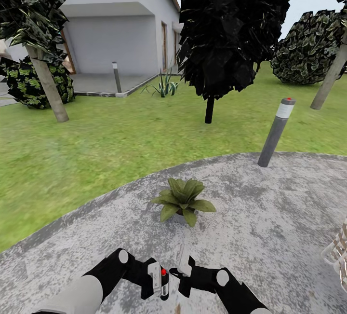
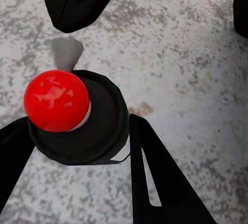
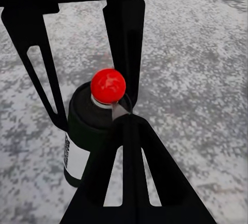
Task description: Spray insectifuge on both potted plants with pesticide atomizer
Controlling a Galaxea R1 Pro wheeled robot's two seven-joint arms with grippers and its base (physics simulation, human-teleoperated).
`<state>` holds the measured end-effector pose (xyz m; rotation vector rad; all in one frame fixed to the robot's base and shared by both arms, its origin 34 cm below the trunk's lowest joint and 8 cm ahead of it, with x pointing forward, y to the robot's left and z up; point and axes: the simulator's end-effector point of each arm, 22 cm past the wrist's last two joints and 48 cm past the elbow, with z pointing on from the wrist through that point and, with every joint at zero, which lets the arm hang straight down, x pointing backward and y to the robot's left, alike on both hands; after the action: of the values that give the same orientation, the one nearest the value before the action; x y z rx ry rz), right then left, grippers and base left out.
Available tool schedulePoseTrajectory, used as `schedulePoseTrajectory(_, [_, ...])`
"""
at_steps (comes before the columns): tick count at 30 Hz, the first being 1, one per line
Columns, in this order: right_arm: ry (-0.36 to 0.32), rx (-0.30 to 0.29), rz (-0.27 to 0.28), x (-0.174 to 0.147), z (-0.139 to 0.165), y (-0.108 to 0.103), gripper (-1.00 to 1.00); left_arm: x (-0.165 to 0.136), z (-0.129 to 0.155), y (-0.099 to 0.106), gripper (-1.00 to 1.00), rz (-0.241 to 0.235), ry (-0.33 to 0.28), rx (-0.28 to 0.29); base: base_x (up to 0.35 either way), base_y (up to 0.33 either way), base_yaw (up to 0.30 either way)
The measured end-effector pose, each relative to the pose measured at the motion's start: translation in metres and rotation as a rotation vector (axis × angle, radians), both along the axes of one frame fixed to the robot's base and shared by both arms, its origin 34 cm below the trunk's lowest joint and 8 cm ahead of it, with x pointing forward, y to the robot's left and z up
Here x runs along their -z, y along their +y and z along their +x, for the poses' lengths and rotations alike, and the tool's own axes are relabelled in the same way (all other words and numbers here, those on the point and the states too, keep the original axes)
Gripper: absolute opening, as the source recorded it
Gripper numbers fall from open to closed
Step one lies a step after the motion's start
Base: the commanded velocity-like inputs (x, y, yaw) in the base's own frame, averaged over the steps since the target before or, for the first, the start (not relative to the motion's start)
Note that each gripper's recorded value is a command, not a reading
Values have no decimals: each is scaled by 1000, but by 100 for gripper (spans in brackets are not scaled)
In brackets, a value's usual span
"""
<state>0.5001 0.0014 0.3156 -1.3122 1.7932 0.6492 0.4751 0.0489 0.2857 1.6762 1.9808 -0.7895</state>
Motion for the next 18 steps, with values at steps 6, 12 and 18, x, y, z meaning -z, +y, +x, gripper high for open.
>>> schedulePoseTrajectory(6, [0,0,0,0,0,0,-100,0,0,-1,-100,-1,0,0,0,0,0])
schedulePoseTrajectory(12, [0,0,-1,0,0,-1,-100,-3,-1,-9,-100,-13,0,5,0,0,0])
schedulePoseTrajectory(18, [0,0,-1,0,0,-1,-100,4,-4,6,-100,24,2,17,0,0,0])
